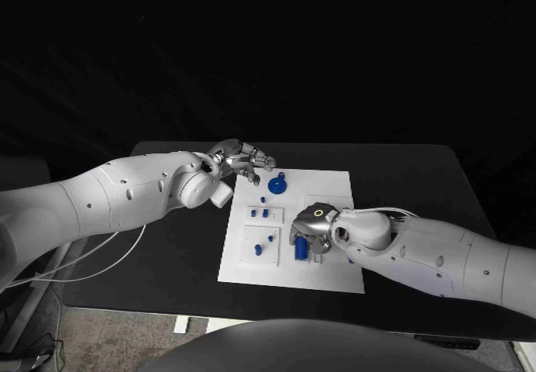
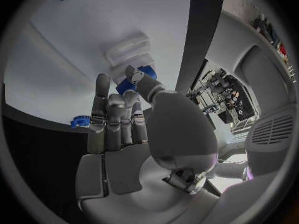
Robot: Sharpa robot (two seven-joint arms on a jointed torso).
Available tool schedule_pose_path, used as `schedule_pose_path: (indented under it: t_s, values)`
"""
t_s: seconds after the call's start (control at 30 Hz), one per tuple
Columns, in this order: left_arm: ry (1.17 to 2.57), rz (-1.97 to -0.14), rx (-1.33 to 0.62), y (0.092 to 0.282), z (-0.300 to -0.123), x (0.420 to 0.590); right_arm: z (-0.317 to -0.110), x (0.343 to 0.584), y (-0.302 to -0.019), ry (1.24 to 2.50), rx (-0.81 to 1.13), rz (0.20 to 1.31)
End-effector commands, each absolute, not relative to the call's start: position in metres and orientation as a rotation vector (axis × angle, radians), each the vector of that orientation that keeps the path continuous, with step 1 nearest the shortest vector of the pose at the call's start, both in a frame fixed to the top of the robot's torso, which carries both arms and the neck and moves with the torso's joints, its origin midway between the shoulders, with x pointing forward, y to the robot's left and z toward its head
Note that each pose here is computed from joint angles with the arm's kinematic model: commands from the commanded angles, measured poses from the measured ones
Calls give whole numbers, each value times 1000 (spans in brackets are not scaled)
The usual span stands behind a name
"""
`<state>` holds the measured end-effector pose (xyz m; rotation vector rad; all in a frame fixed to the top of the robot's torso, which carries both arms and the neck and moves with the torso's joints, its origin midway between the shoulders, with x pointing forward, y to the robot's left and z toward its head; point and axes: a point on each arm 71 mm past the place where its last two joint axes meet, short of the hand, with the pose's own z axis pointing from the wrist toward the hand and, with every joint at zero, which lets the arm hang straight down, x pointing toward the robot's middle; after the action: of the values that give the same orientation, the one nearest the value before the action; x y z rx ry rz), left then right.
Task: Assemble the parts on the task board
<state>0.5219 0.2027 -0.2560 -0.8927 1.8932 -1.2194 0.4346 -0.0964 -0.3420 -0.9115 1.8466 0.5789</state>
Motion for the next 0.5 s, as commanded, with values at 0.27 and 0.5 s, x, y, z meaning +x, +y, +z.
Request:
schedule_pose_path:
  t_s: [0.27,0.5]
  values:
    - [1905,-1237,-884,201,-255,521,-340,433,-100,1768,-882,630]
    - [1906,-1237,-884,201,-255,521,-338,433,-102,1747,-860,642]
